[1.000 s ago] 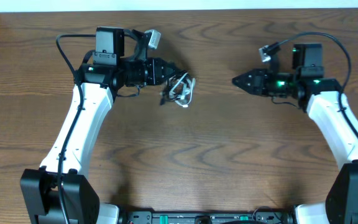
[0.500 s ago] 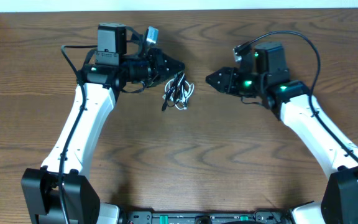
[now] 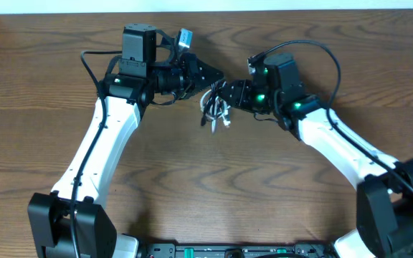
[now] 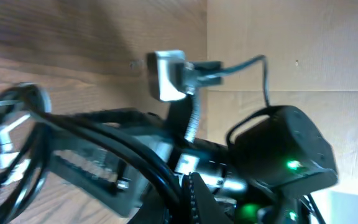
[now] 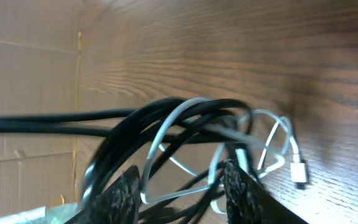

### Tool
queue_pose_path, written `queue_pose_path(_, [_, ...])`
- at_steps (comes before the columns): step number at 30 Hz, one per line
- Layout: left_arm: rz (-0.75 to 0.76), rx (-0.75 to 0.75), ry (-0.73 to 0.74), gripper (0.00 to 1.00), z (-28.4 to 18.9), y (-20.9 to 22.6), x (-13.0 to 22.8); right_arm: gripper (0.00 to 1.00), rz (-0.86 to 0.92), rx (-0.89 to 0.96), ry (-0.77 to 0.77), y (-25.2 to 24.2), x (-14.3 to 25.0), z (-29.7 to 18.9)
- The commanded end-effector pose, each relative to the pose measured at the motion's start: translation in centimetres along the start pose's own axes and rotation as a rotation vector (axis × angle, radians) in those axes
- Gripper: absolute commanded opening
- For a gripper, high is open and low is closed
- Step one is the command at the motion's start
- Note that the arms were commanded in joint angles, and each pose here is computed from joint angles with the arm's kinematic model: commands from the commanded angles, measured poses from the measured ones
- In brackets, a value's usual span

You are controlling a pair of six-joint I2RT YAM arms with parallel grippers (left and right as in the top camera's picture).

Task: Untangle cables

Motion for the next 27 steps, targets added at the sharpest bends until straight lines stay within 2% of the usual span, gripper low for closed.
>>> queue_pose_path(1, [0.009, 0.031, 0.029, 0.08, 0.5, -1.0, 0.6, 0.39, 0.04, 0.002, 0.007, -0.4, 0.3, 1.6])
queue_pose_path(13, [0.025, 0.042, 0.062, 0.08, 1.5, -1.8, 1.4, 0.39, 0.02, -0.053, -0.009, 0.4, 0.0, 2.3])
queue_pose_path(17, [0.026, 0.043, 0.064, 0.07, 1.6, -1.8, 1.5, 0.26, 0.029, -0.037, -0.02, 0.1, -0.1, 2.6])
queue_pose_path(24, [0.026, 0.043, 0.063, 0.07, 1.6, -1.8, 1.5, 0.15, 0.046, 0.004, 0.006, -0.8, 0.7, 3.3])
queue_pose_path(27, [0.028, 0.038, 0.06, 0.07, 1.6, -1.8, 1.4, 0.07, 0.026, 0.036, 0.018, -1.4, 1.0, 3.3])
Point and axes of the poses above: each gripper's point midway between its finger pads, its own z axis out along the fingers, its own y axis along the line the jaws close on, x = y × z, the point moved 6 cm from there along -z, back along the fingers, and after that the axes turned 8 degrees about z, right-handed, at the moved point
